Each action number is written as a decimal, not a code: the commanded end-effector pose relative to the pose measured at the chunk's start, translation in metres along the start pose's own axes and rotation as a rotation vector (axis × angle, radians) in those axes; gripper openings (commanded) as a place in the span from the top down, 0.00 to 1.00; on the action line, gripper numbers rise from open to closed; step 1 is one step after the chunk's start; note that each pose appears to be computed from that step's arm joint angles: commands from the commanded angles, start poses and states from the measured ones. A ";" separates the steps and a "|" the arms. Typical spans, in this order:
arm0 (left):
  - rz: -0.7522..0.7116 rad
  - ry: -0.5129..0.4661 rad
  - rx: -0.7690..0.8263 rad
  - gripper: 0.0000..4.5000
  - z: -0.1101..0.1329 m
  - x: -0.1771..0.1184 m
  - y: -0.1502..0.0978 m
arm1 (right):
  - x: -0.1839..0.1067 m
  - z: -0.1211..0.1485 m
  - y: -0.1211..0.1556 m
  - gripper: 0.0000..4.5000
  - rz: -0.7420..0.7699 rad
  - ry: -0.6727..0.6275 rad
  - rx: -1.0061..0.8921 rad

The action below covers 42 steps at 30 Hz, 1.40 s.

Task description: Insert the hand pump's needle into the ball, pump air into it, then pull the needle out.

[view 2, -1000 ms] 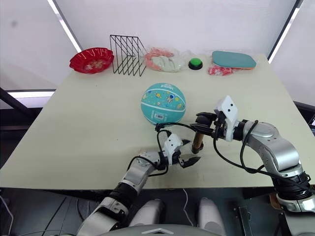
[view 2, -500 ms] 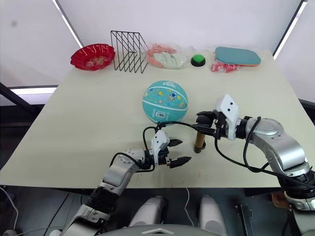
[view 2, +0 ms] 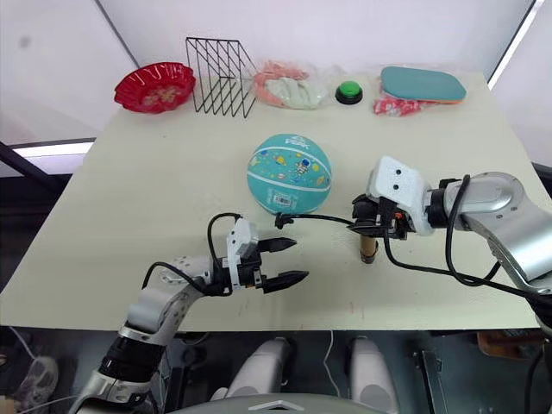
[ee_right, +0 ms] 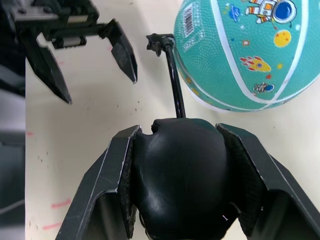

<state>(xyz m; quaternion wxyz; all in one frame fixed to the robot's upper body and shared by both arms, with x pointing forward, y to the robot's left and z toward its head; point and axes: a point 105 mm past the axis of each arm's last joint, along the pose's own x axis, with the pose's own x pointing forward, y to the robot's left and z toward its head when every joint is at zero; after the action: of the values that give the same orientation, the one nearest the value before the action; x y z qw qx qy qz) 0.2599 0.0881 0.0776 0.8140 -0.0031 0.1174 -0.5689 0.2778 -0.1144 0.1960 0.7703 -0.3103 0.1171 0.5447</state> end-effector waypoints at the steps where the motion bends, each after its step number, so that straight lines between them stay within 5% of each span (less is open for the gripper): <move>1: 0.010 -0.043 0.022 0.00 0.012 -0.012 -0.006 | -0.006 0.016 0.000 0.59 -0.004 -0.002 -0.110; 16: 0.040 -0.043 0.072 0.00 0.030 -0.064 -0.017 | 0.014 0.001 0.016 0.59 0.149 0.277 -0.354; 27: 0.100 -0.032 0.071 0.00 0.032 -0.086 -0.019 | 0.050 -0.005 0.031 0.59 0.325 0.368 -0.463; 42: 0.148 -0.058 0.074 0.00 0.047 -0.108 -0.030 | 0.092 -0.065 0.028 0.59 0.375 0.498 -0.505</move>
<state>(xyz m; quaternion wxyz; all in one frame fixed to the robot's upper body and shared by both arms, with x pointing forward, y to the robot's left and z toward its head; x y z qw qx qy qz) 0.2085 0.1734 0.1367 0.8591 0.0053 0.0896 -0.5039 0.2955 -0.0686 0.0947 0.5060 -0.5872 0.1972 0.6002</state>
